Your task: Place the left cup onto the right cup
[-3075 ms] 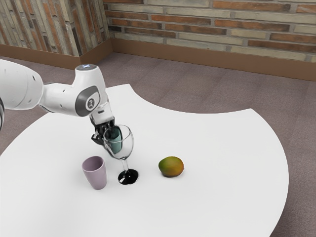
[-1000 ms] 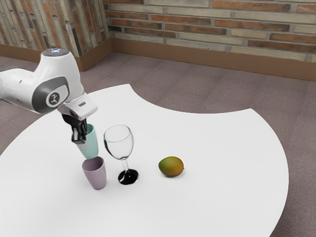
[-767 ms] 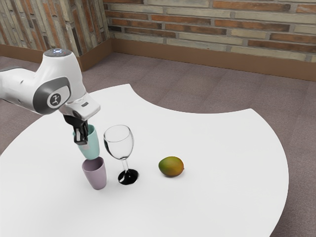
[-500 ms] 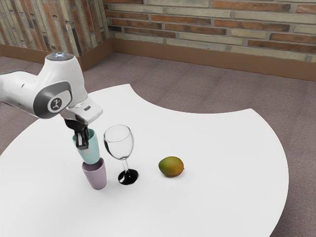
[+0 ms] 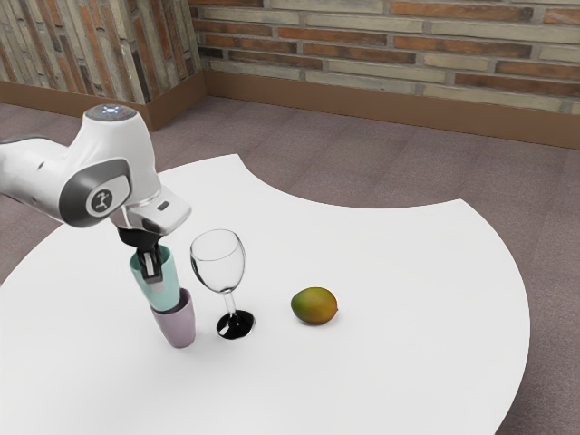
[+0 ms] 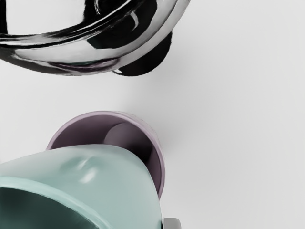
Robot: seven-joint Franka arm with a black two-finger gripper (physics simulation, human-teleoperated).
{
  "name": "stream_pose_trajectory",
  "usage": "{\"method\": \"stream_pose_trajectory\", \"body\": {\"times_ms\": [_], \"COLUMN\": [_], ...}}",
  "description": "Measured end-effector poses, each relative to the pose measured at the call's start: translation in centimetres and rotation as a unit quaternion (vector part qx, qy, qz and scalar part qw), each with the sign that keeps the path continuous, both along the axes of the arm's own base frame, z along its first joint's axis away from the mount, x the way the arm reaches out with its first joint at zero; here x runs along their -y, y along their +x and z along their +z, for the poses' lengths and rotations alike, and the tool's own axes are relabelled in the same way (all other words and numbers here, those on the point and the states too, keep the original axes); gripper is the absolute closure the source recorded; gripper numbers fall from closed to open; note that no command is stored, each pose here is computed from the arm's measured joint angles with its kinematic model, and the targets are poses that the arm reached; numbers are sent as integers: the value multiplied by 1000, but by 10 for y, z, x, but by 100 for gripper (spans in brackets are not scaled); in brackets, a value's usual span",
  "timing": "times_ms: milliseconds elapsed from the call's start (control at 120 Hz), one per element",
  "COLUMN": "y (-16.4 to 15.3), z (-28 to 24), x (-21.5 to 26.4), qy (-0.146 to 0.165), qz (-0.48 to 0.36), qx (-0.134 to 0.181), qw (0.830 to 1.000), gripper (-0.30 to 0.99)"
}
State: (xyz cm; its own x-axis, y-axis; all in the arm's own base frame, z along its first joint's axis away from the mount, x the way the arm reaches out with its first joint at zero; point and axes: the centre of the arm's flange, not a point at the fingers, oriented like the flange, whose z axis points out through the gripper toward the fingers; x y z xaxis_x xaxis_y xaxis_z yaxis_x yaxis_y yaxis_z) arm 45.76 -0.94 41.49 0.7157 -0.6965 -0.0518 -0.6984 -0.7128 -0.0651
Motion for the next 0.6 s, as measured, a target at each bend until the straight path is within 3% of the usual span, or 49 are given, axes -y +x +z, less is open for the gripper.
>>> {"method": "stream_pose_trajectory", "body": {"times_ms": [292, 475, 600], "y": [2, 3, 4], "z": [-5, -8, -7], "x": [3, 3, 3], "qy": [7, 8, 8], "qz": [15, 20, 23], "qx": [0, -1, 0], "qw": [1000, 1000, 1000], "gripper": [78, 39, 21]}}
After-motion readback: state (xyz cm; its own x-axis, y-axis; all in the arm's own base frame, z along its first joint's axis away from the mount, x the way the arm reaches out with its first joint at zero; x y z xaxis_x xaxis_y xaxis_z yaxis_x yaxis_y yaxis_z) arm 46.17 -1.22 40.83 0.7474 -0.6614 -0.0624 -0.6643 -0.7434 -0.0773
